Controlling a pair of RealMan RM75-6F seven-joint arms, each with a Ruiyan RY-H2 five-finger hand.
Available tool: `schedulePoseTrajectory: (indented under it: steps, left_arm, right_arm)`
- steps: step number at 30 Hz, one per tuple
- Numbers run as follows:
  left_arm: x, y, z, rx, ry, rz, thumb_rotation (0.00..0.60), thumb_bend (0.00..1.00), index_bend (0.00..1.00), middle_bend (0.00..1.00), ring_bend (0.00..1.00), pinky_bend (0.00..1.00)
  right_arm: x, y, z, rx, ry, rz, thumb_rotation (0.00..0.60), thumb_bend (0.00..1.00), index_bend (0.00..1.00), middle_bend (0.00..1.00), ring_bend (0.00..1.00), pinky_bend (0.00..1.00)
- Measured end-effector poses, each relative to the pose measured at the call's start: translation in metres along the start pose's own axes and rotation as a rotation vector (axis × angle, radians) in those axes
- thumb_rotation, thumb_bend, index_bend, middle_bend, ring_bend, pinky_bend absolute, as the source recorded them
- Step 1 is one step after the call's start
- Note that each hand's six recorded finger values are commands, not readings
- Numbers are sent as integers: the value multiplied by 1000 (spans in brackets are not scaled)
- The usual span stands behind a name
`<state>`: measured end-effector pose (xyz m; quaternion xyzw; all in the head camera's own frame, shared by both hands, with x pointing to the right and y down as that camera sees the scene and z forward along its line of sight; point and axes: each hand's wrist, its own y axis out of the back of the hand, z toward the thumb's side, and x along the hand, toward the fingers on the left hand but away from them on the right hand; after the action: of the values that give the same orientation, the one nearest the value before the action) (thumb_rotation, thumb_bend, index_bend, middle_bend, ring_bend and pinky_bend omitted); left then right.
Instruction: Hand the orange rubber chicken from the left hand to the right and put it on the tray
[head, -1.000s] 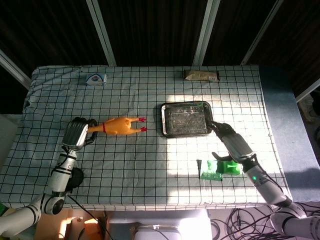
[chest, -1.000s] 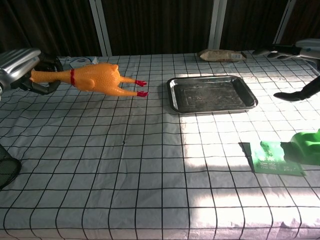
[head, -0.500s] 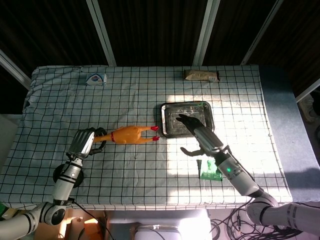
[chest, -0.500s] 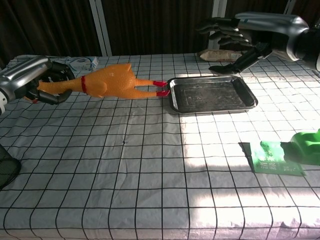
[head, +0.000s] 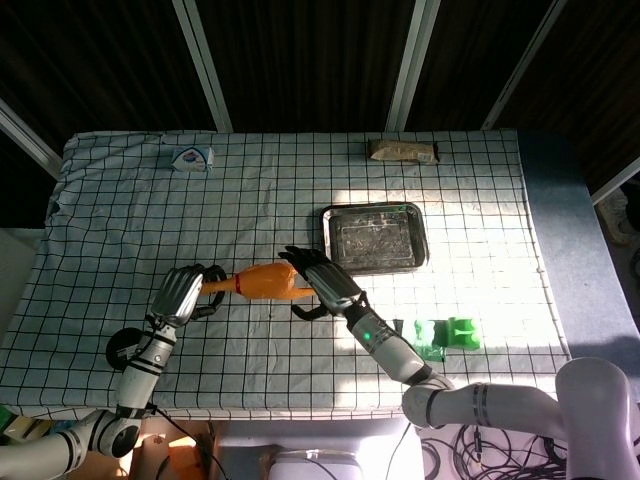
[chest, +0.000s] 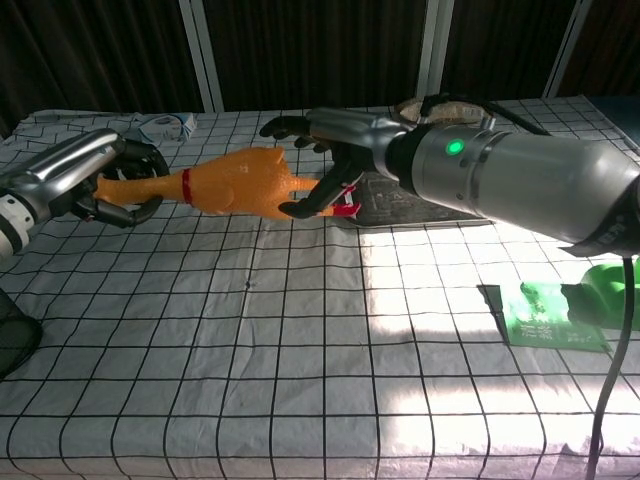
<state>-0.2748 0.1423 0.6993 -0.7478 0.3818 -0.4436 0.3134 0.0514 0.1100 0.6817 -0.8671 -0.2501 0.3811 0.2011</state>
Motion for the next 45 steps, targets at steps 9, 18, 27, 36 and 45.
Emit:
schedulePoseTrajectory:
  steps: [9,18,27,36,45]
  left_arm:
    - [-6,-3,9,-18,-21,-18,600,786,680,748,511,610]
    - [-10,-2,10,-14,-25,-24,600,786,681,748,510,610]
    - [-8,-4,9,-11,-20,-32,600,786,680,748,511,610]
    - [-9,-5,10,-17,-19,-39,600,786,681,748,511,611]
    - [-9,-6,12,-24,-19,-46,600,786,680,748,511,611]
  right_arm:
    - [-21,-18,20,-6,2,-73,600,286,688,550,539,668]
    - [-19,-15,32,109,59,-233,600,480,1000,861,873,969]
    - [-12,-23,28,91,74,-116,600,217,0,8,2,22]
    - [-5,-18,26,83,101,-76,600,128,0,0,0,0]
    - [-7,-23,26,80,96,-67,600,133,80,68,41,95]
